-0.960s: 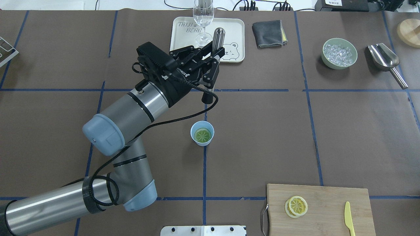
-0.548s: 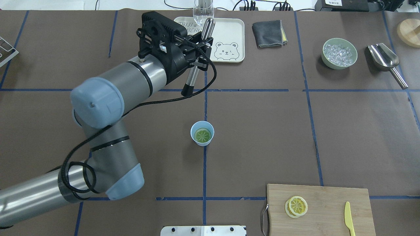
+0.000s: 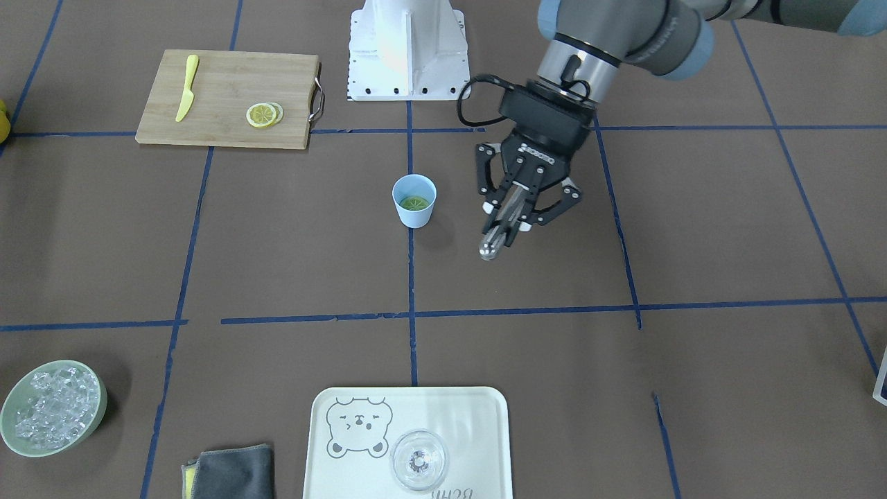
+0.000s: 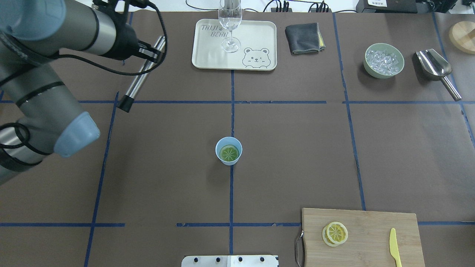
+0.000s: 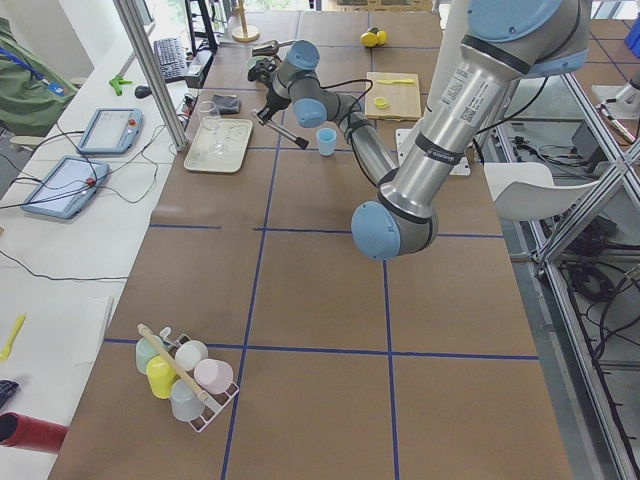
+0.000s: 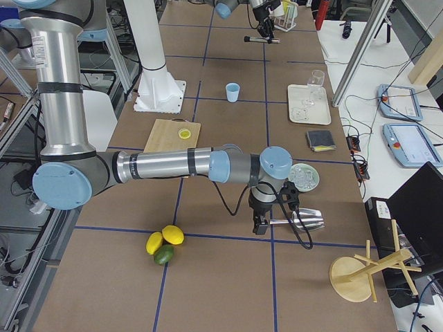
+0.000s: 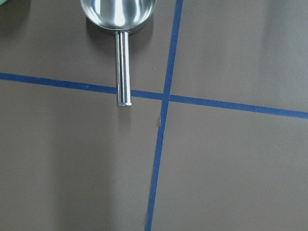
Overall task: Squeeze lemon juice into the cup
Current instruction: 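Lift the silver rod out of the cup and carry it back, then lower the silver rod onto the table, release it, withdraw the left arm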
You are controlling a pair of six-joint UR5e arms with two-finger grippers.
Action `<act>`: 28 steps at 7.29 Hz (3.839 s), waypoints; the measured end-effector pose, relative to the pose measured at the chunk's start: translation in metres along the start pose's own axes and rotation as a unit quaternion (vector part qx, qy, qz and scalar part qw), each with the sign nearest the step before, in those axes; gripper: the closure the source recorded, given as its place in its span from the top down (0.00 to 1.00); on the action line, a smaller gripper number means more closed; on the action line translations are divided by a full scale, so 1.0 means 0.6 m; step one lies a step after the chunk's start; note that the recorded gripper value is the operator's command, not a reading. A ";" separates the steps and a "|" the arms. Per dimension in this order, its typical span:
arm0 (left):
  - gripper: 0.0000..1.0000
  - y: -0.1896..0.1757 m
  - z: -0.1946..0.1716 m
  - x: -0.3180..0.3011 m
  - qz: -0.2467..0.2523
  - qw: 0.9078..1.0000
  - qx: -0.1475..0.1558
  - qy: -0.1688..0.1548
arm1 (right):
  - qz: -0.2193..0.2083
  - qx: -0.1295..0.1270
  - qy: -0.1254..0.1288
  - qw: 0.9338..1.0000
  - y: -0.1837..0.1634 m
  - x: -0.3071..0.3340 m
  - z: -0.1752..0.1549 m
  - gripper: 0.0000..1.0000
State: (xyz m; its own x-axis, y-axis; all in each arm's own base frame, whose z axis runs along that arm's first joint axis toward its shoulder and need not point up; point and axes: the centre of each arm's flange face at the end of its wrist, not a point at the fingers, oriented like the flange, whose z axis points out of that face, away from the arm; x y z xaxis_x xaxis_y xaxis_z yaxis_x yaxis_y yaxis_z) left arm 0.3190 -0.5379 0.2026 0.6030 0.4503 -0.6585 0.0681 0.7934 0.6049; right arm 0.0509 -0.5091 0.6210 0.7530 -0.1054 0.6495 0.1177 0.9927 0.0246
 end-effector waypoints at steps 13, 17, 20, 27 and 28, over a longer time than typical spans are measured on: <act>0.00 0.349 0.202 -0.362 -0.206 0.971 -0.066 -0.101 | 0.008 0.006 -0.002 1.000 0.008 0.013 -0.008 1.00; 0.32 0.379 0.218 -0.339 -0.194 0.973 -0.083 -0.095 | 0.007 0.007 -0.001 1.000 0.006 0.012 -0.010 1.00; 1.00 0.386 0.222 -0.327 -0.185 0.975 -0.088 -0.091 | 0.007 0.007 -0.001 1.000 0.005 0.012 -0.011 1.00; 1.00 0.294 0.015 -0.560 0.008 0.984 -0.115 -0.133 | 0.010 0.004 -0.001 1.000 0.009 0.015 -0.006 1.00; 1.00 0.287 -0.049 -0.629 0.000 0.983 -0.129 -0.128 | 0.010 0.004 -0.001 1.000 0.009 0.015 -0.005 1.00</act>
State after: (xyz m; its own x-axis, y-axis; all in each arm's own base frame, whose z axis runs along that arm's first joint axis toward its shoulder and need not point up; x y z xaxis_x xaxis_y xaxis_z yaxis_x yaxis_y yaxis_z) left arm 0.0795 -0.5593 0.5421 0.7851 0.3583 -0.5052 -0.1160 0.8863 0.4483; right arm 0.0607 -0.5046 0.6246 0.7536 -0.0860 0.6517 0.0980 0.9950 0.0179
